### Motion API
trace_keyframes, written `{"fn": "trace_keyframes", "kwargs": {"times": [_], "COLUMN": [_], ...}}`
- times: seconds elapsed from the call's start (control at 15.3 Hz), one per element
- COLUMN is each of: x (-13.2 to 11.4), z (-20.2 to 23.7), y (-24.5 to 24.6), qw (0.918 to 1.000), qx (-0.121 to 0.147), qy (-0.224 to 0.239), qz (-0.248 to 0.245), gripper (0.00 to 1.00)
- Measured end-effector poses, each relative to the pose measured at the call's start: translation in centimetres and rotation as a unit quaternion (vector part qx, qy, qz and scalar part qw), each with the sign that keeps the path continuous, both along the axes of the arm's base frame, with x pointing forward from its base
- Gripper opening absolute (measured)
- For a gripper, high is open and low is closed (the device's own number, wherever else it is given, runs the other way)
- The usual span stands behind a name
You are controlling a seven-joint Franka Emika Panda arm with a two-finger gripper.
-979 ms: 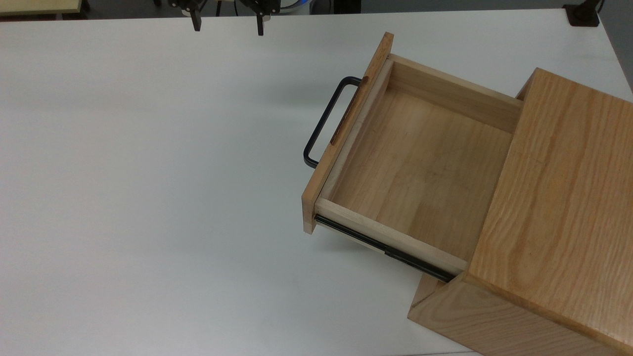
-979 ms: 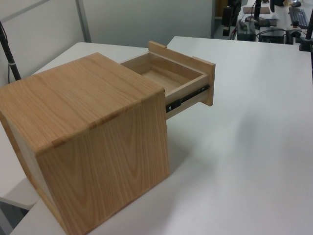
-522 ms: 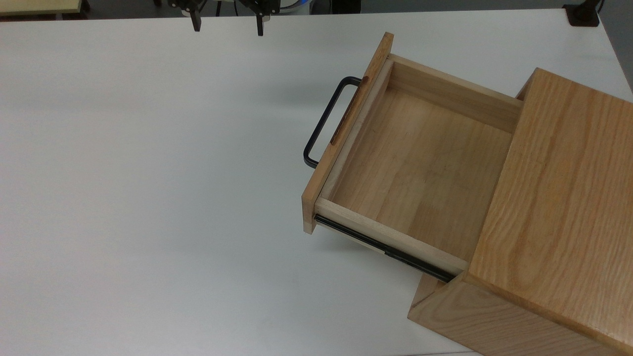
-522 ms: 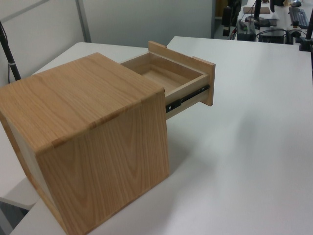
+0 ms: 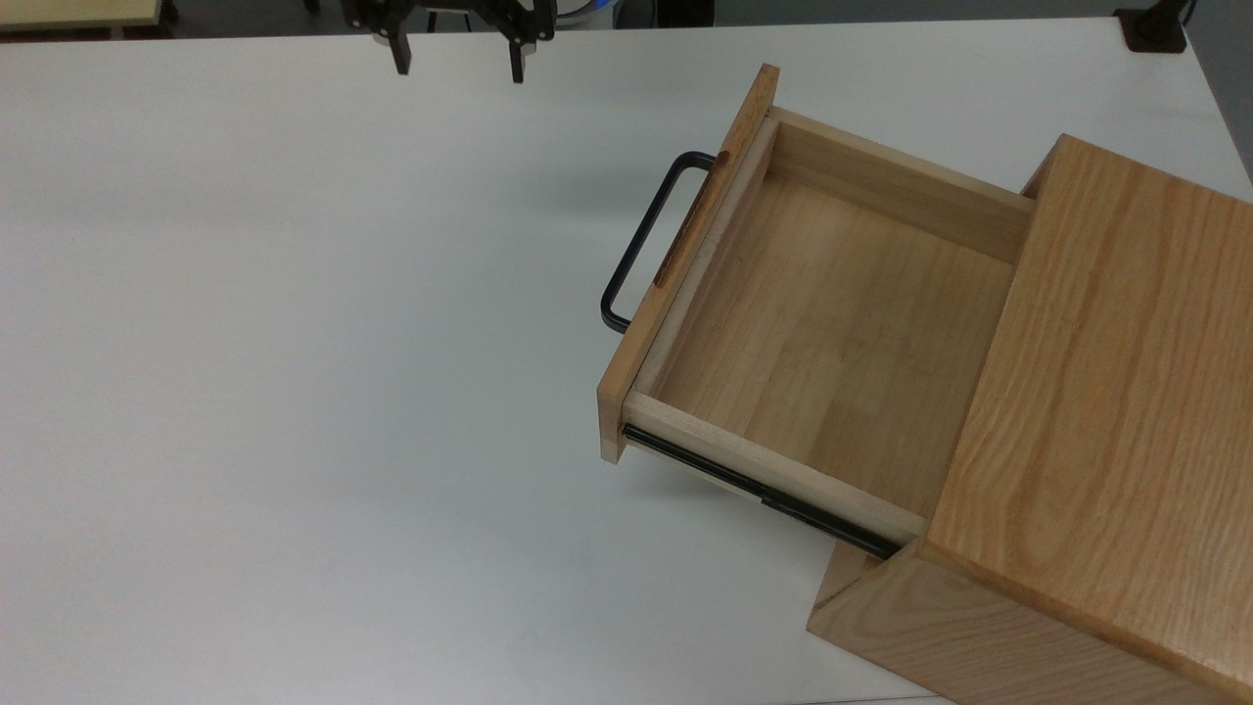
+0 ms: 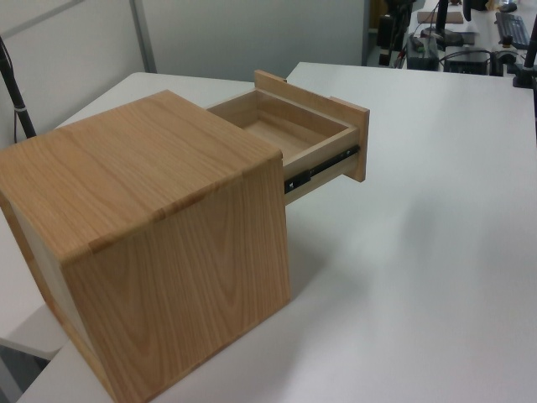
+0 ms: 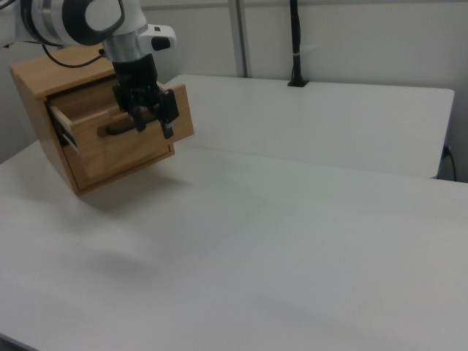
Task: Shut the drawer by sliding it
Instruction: 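Lower the gripper toward the black handle of the open wooden drawer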
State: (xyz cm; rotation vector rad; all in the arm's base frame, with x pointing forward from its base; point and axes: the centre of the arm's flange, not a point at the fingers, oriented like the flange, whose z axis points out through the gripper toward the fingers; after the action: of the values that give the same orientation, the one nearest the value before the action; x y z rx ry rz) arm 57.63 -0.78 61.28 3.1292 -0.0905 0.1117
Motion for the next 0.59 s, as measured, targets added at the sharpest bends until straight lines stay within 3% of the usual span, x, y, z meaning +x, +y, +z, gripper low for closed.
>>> {"fn": "trace_keyframes", "kwargs": {"times": [0.26, 0.52, 0.59], "x": [2.1, 5.0, 5.7], "z": [-1.0, -4.3, -4.9], "y": [0.1, 1.6, 2.4], "qw": [0.9946, 0.988, 0.986], "qx": [0.018, 0.051, 0.07], "qy": [-0.046, -0.064, -0.074], "qz": [-0.092, -0.131, -0.133], "gripper": [0.41, 0.01, 0.01]}}
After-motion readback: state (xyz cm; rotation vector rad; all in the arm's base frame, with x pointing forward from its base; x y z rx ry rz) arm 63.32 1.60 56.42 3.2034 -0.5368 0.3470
